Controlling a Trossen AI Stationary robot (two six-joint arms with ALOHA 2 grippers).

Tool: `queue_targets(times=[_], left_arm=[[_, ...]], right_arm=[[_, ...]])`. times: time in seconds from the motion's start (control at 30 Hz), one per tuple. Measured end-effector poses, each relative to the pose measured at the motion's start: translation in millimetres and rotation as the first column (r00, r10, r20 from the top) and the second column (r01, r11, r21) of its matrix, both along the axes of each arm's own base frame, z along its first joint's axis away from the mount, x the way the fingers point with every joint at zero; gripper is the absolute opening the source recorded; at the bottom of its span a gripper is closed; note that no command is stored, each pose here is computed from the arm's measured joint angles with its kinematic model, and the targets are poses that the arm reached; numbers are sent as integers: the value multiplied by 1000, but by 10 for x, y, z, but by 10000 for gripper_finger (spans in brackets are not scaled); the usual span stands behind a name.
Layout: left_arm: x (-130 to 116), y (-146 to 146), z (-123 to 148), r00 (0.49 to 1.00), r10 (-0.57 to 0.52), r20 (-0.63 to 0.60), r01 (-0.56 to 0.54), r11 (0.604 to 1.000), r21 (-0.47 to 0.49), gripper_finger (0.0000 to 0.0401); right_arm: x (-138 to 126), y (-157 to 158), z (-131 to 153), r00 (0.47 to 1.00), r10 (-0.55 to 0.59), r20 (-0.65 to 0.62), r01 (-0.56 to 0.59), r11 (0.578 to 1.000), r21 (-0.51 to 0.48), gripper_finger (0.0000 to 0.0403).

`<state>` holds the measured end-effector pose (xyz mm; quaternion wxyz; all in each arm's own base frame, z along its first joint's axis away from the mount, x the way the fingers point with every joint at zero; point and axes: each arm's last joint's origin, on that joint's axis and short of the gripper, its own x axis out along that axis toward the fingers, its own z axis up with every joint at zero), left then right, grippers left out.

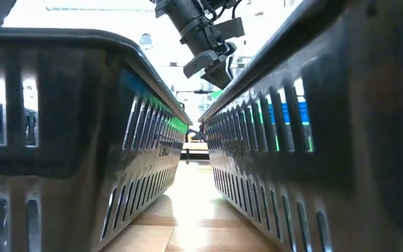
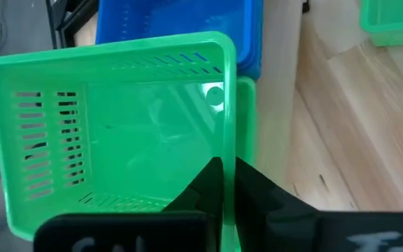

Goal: Stack baskets on shelf by color
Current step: Stack the left green bin on the green bin on the shelf

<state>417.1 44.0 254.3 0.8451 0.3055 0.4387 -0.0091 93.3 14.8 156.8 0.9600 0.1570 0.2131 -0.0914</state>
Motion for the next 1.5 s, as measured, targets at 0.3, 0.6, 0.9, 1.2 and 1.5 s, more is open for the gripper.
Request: queue_targets(times=[0.3, 0.6, 0.9, 1.2, 1.5], left_arm=[[-3, 22, 1, 1000, 26, 0, -26, 1000, 16, 93], [-7, -3, 47, 992, 121, 20, -123, 981, 149, 120], [101, -71, 167, 977, 102, 188, -122, 987, 102, 87], [106, -83, 149, 971, 121, 206, -110, 992, -67, 65], [56, 126, 85, 959, 234, 159, -212, 967, -145, 105]], right_arm=[[0, 0, 0, 1000, 0, 0, 0, 1000, 0, 50], [0, 0, 0, 1000, 0, 0, 0, 1000, 0, 50], [0, 0, 0, 1000, 0, 0, 0, 1000, 1, 50], [0, 1, 0, 1000, 1, 0, -1, 1000, 1, 50], [0, 1, 0, 1000, 2, 0, -2, 1000, 2, 50]])
